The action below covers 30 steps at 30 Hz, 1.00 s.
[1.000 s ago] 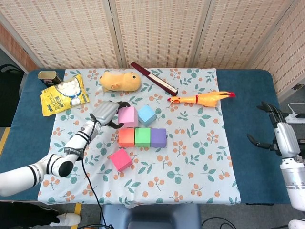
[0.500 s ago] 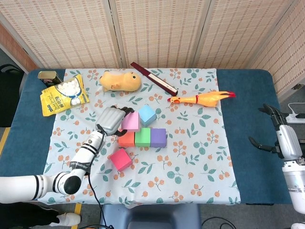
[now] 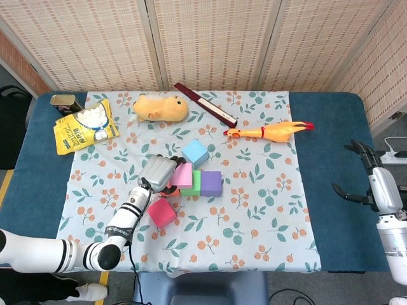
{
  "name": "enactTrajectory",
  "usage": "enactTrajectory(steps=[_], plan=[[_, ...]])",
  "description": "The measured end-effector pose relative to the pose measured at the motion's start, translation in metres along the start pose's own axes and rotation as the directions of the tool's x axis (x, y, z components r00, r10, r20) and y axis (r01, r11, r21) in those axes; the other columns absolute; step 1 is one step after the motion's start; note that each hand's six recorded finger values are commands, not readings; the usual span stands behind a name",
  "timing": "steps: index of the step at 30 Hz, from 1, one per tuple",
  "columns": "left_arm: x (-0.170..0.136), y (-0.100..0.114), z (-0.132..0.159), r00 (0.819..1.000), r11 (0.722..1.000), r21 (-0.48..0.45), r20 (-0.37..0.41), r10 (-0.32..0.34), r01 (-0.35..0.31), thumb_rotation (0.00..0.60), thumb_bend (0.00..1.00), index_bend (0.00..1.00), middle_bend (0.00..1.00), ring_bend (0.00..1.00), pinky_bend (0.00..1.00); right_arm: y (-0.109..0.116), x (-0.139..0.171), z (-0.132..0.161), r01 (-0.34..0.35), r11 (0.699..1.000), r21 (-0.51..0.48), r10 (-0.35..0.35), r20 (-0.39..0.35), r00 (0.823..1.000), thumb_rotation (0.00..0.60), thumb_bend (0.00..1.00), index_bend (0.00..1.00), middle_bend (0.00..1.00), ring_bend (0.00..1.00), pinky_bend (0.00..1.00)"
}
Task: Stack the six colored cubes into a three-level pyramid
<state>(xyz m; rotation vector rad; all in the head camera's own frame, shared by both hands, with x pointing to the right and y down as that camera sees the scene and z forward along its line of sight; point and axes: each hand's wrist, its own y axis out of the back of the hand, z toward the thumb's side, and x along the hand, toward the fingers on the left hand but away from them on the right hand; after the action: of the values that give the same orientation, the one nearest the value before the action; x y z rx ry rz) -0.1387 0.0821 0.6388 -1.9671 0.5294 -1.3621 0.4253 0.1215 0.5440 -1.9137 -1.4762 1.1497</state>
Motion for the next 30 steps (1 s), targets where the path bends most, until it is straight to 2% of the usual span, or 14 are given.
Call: enactTrajectory(steps=[30], plan=[[0.009,-0.012,-0.010,0.998,0.997,-0.049,-0.030,-0.057,0.055,0.600,0.32,0.40,0.44,0.41,0.33,0.004,0.001,-0.003,0.011,1.000,0.003,-0.011,0.011,1.000,0.600,0.15,0.00,0.14,0.00,0.00]])
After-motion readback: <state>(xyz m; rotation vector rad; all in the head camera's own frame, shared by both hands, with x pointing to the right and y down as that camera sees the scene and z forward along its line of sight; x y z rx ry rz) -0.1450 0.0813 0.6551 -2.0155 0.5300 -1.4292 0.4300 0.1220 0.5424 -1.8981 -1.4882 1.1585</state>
